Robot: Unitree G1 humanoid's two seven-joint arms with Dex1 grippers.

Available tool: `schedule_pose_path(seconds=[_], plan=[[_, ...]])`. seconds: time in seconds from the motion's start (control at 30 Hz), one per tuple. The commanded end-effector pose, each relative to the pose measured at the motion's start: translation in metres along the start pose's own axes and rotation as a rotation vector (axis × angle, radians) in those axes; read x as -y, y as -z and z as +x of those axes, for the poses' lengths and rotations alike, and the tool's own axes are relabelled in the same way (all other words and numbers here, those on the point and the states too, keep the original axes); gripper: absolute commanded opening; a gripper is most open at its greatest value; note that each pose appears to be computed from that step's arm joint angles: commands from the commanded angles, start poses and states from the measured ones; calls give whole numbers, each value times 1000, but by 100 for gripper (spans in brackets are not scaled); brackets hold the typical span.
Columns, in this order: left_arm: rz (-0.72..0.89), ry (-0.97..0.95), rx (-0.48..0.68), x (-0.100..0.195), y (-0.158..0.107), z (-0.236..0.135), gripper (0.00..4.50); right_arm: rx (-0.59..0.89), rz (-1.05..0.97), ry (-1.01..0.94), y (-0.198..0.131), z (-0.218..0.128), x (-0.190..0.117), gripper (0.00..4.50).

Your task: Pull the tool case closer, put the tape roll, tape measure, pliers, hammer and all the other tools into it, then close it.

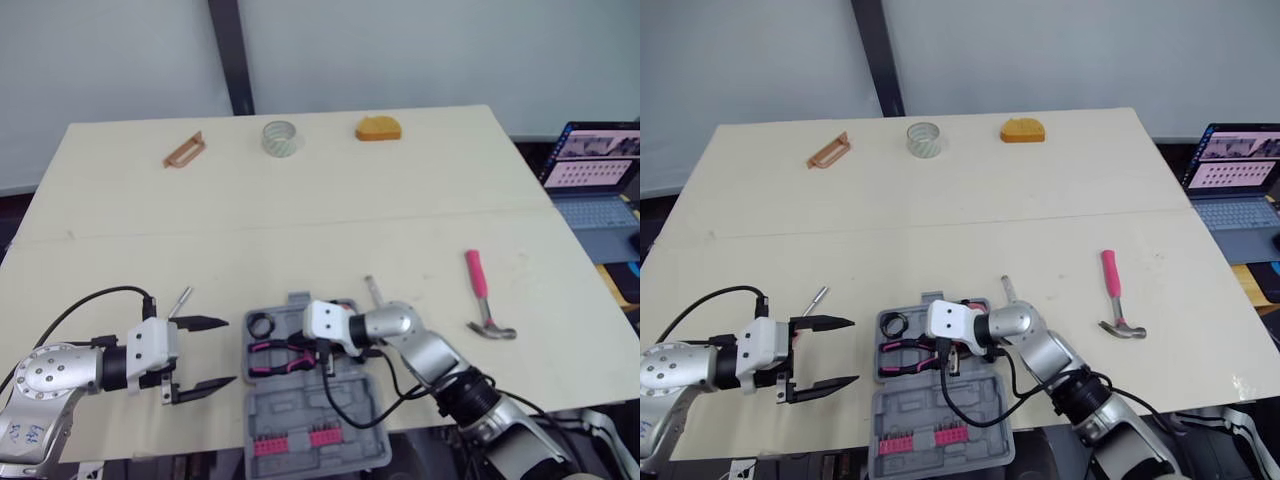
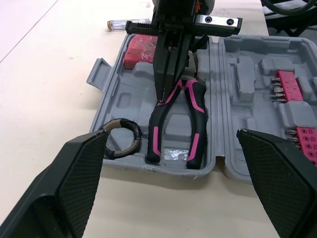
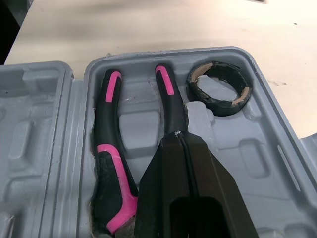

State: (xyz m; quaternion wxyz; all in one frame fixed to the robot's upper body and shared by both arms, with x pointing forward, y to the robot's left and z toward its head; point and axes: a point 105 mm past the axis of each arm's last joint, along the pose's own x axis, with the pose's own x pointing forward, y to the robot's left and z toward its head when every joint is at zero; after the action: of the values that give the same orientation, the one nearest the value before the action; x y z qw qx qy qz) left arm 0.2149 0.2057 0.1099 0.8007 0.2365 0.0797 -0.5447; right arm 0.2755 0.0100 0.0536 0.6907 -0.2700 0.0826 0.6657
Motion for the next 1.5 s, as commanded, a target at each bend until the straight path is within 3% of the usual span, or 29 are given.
schedule_pose_path(seconds=[0.03, 0.53, 1.17, 1.23, 1.37, 1.5], plan=[[3, -14, 7, -1, 0, -1, 450, -188, 94, -41, 48, -1, -16, 1], [-14, -16, -5, 0, 6, -1, 450, -311, 131, -68, 69, -7, -22, 1], [-26, -18, -5, 0, 8, 2, 450, -286, 134, -64, 67, -5, -21, 1], [-27, -19, -4, 0, 8, 2, 450, -258, 120, -52, 63, -4, -19, 1], [-39, -24, 1, 0, 7, 2, 450, -49, 150, -17, 24, -5, -7, 1], [-65, -28, -4, 2, 7, 3, 450, 119, 217, 41, -2, -28, 7, 1]])
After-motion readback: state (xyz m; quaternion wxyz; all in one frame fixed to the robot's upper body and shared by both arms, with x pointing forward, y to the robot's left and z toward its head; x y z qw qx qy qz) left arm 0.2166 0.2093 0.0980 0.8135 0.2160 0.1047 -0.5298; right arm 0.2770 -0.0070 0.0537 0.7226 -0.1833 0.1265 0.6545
